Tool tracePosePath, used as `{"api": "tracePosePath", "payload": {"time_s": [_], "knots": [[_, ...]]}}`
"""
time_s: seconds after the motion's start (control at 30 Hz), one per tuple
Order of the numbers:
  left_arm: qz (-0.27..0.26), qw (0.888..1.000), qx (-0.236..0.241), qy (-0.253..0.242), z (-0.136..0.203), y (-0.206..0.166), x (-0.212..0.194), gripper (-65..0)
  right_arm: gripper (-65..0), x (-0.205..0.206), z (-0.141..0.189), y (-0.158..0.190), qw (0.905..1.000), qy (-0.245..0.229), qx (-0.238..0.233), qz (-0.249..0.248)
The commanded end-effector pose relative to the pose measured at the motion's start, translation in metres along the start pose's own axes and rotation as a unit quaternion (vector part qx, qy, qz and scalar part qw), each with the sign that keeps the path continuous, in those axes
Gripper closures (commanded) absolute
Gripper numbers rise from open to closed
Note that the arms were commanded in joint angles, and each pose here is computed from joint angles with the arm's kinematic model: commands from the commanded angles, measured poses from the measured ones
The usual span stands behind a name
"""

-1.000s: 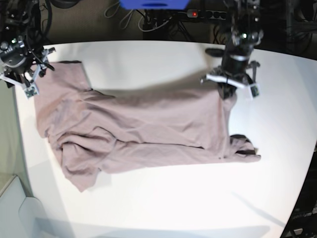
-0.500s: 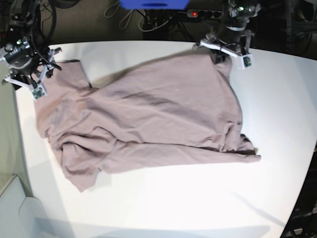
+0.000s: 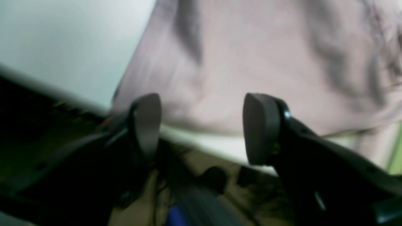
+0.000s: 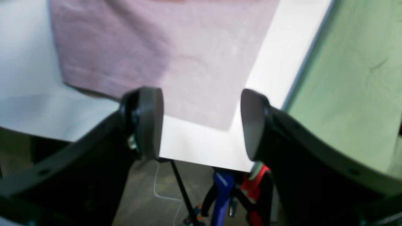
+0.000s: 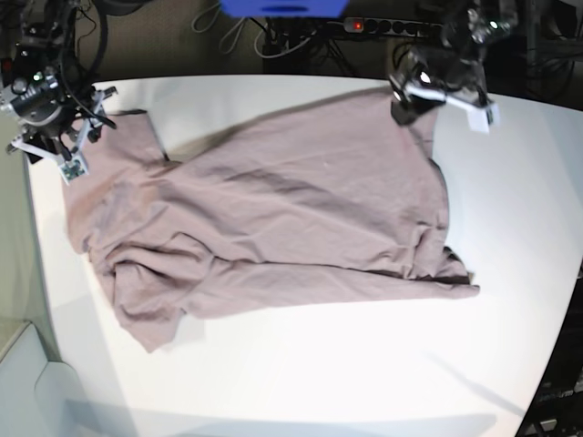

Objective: Layout the t-shirt on the table in an organized manner, then fold the t-shirt properly
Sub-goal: 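Release and move the left gripper to the shirt's side edge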

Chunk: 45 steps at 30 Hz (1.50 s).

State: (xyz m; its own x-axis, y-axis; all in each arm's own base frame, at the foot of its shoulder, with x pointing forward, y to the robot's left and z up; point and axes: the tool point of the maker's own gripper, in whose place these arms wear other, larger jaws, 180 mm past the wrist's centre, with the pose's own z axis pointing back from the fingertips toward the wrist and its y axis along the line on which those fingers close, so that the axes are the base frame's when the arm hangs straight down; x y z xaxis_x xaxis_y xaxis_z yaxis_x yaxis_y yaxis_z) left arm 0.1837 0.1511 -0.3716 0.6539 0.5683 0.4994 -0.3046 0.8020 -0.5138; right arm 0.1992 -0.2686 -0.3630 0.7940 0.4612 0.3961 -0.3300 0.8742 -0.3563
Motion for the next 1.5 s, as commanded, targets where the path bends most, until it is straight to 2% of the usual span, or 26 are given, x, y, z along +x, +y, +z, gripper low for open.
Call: {"api": "tracePosePath", "payload": {"time_s": [0.0, 0.17, 0.2, 0.3, 0.47, 0.57, 0.7, 0.87, 0.97, 1.07, 1.2, 1.3, 1.47], "knots": [[0.003, 0.999, -0.027, -0.023, 0.001, -0.012, 0.02, -37.3, -38.9, 0.006, 0.004, -0.004, 0.9999, -0.013, -0.008, 0.0], [-0.001, 0.992, -0.102, -0.078, -0.011, -0.056, 0.08, -33.2, -39.0, 0.007, 0.003, -0.002, 0.9999, -0.013, -0.005, 0.0], [-0.005, 0.989, -0.111, -0.096, -0.014, -0.066, 0.096, -33.1, -39.0, 0.008, 0.002, 0.001, 0.9999, -0.015, -0.001, 0.003], [-0.02, 0.987, -0.119, -0.109, -0.039, -0.085, 0.114, -33.1, -39.0, 0.01, 0.002, 0.003, 0.9999, -0.016, 0.002, 0.005], [-0.049, 0.993, -0.082, -0.07, -0.094, -0.088, 0.099, -33.1, -38.9, 0.01, 0.002, 0.003, 0.9999, -0.016, 0.002, 0.005], [-0.053, 0.996, -0.053, -0.05, -0.112, -0.077, 0.085, -33.1, -38.9, 0.01, 0.002, 0.002, 0.9999, -0.016, 0.0, 0.006], [-0.079, 0.996, 0.003, -0.034, -0.121, -0.043, 0.072, -33.1, -38.9, 0.009, 0.003, 0.0, 0.9999, -0.015, -0.002, 0.007], [-0.102, 0.993, 0.064, 0.003, -0.11, 0.01, 0.04, -33.1, -38.9, 0.009, 0.003, 0.0, 0.9999, -0.015, -0.002, 0.007], [-0.117, 0.99, 0.081, 0.019, -0.088, 0.031, 0.021, -33.1, -38.9, 0.009, 0.003, 0.0, 0.9999, -0.015, -0.002, 0.007], [-0.138, 0.987, 0.082, 0.023, -0.061, 0.037, 0.009, -33.1, -38.9, 0.013, 0.003, -0.003, 0.9998, -0.02, -0.005, 0.006], [-0.148, 0.986, 0.079, -0.017, -0.024, 0.031, 0.027, -33.1, -38.9, 0.02, 0.002, -0.005, 0.9996, -0.028, -0.008, 0.005], [-0.154, 0.984, 0.071, -0.056, -0.008, 0.019, 0.05, -33.1, -39.0, 0.022, 0.002, -0.005, 0.9995, -0.03, -0.009, 0.004], [-0.159, 0.979, 0.039, -0.124, -0.016, -0.015, 0.102, -33.1, -39.0, 0.027, 0.002, -0.006, 0.9993, -0.036, -0.009, 0.002]]}}
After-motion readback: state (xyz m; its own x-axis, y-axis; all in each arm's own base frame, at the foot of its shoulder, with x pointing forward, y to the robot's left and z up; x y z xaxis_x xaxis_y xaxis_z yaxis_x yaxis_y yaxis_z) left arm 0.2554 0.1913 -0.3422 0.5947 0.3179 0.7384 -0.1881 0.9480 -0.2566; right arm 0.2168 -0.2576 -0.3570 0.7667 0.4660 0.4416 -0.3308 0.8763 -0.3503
